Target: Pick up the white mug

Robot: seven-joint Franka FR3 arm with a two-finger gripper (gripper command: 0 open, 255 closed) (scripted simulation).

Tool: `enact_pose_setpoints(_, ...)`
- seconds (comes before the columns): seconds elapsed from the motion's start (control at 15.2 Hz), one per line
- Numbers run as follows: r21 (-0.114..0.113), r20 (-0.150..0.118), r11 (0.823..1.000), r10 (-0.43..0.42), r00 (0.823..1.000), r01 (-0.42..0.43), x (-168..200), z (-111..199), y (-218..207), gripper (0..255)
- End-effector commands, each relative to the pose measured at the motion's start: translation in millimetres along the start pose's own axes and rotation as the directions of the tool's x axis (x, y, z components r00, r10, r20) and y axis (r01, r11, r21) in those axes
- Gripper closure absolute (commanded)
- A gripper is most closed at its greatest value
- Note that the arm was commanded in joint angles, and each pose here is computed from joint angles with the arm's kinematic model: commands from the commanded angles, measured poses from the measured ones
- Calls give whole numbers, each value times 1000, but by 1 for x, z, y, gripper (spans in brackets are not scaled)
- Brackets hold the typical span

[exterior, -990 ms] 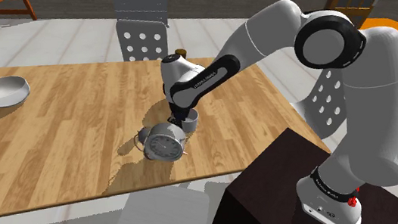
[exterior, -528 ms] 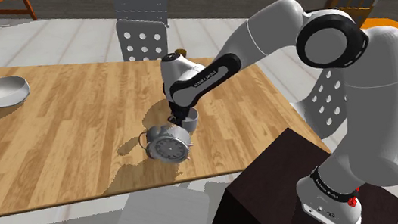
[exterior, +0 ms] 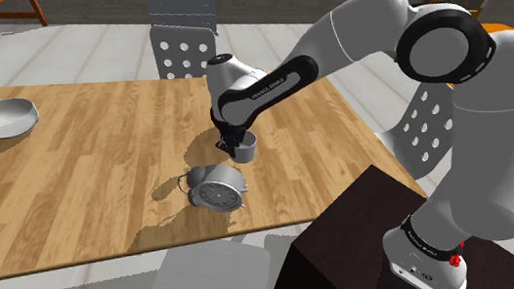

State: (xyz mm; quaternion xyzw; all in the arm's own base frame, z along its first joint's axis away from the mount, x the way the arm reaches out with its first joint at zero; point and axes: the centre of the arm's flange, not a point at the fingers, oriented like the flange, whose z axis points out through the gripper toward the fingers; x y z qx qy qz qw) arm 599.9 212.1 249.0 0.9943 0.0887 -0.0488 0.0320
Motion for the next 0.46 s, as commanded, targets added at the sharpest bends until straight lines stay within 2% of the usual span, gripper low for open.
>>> enact_pose_setpoints(0.0, 0, 0, 1000, 0, 1000, 0, -2, -11, 1, 255)
enact_pose_setpoints(0.26, 0, 0, 1000, 0, 1000, 0, -4, -32, 2, 255)
enact_pose_setpoints(0.4, 0, 0, 1000, 0, 1000, 0, -4, -32, 2, 255)
